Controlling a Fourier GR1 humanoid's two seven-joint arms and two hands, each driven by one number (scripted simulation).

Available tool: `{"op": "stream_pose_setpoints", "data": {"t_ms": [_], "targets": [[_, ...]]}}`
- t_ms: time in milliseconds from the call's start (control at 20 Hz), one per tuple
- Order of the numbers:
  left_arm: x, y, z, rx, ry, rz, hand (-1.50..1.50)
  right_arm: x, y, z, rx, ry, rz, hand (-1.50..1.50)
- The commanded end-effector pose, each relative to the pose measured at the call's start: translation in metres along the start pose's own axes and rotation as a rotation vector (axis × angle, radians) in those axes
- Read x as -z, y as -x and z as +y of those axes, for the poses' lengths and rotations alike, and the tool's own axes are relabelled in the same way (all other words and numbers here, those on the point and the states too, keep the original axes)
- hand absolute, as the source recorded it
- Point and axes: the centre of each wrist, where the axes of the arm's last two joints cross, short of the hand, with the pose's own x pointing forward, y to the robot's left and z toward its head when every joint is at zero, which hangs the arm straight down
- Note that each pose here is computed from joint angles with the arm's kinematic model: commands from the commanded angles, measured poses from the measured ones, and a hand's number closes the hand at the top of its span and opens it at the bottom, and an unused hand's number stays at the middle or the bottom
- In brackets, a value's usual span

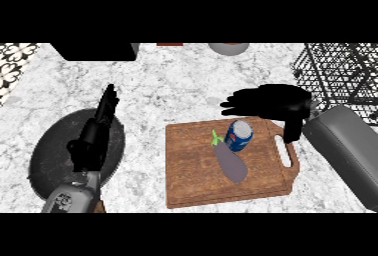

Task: Pick the can from the cutting board and place it in the tiered basket

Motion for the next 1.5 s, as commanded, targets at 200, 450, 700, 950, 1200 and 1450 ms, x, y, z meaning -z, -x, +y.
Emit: {"op": "stream_pose_setpoints", "data": {"t_ms": [200,450,700,950,1200,1450], "targets": [[-0.016,0.012,-0.007,-0.004,-0.008,-0.011,0.00,0.009,0.004,0.019,0.039,-0.064,-0.041,-1.50],[-0.023,0.017,-0.019,-0.017,0.001,0.003,0.00,0.018,0.006,0.026,0.052,-0.067,-0.048,-1.50],[0.005,-0.018,-0.006,0.000,-0.018,-0.015,0.00,0.048,-0.007,0.021,0.069,-0.056,-0.045,-1.50],[-0.004,0.000,-0.004,-0.002,-0.012,-0.016,0.00,0.028,0.009,0.043,0.090,-0.071,-0.050,-1.50],[-0.012,-0.001,0.000,0.011,0.015,0.007,0.00,0.032,0.012,0.035,0.110,-0.074,-0.054,-1.50],[-0.017,0.015,-0.007,-0.009,-0.004,0.005,0.00,0.033,0.008,0.062,0.161,-0.009,-0.040,-1.50]]}}
